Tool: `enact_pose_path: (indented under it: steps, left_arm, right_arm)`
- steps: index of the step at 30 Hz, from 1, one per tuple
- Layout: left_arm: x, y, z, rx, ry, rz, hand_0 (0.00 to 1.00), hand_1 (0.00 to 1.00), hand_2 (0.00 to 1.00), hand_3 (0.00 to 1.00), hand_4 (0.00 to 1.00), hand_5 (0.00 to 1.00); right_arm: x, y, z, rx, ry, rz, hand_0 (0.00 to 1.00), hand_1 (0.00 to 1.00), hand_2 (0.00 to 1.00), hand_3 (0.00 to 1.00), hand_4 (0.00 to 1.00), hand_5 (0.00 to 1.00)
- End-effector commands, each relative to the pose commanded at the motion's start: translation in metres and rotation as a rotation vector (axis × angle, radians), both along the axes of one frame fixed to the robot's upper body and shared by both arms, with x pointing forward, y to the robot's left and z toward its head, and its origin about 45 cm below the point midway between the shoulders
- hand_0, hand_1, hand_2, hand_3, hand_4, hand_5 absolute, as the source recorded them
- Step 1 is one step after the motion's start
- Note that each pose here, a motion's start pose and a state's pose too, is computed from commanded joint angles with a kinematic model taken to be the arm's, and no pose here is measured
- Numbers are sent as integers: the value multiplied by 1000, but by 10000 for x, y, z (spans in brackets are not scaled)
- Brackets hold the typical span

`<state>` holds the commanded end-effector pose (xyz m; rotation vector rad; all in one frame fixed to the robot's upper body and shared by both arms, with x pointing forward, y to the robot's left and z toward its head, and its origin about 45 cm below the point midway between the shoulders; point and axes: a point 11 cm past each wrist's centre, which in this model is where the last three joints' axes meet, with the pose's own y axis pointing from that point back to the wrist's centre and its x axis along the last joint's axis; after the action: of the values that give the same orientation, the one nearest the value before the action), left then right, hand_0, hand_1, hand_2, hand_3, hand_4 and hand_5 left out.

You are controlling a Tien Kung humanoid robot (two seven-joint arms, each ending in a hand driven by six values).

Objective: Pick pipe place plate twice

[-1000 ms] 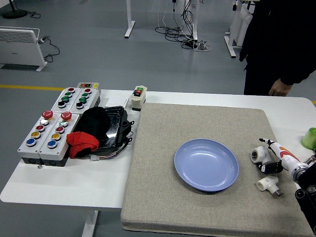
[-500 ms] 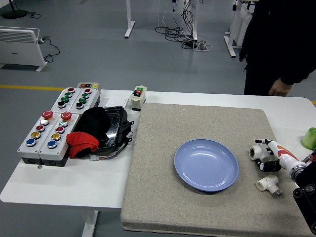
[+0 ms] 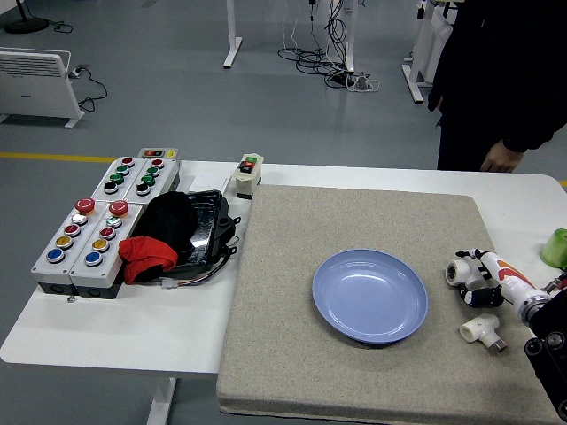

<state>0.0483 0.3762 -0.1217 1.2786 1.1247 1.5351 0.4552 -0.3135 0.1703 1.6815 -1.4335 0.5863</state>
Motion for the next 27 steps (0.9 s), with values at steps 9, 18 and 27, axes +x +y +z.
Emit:
enact_pose_path:
  steps: [9,18,27]
  left_arm:
    - [-47,3,-5,2,12,-3,624,591,553,594,271,998]
    - [-68,7,-6,1,13,-3,624,592,556,595,269,998]
    - [-60,16,-3,2,14,-3,624,593,555,595,268,998]
  right_arm:
    - [5,32,46,19,-29,16,382,486,529,619,370,251]
    - [-11,130,231,65,-100,42,364,456,504,575,338,258]
    - [-127,594,518,112,-176,203,365,455,504,572,319,242]
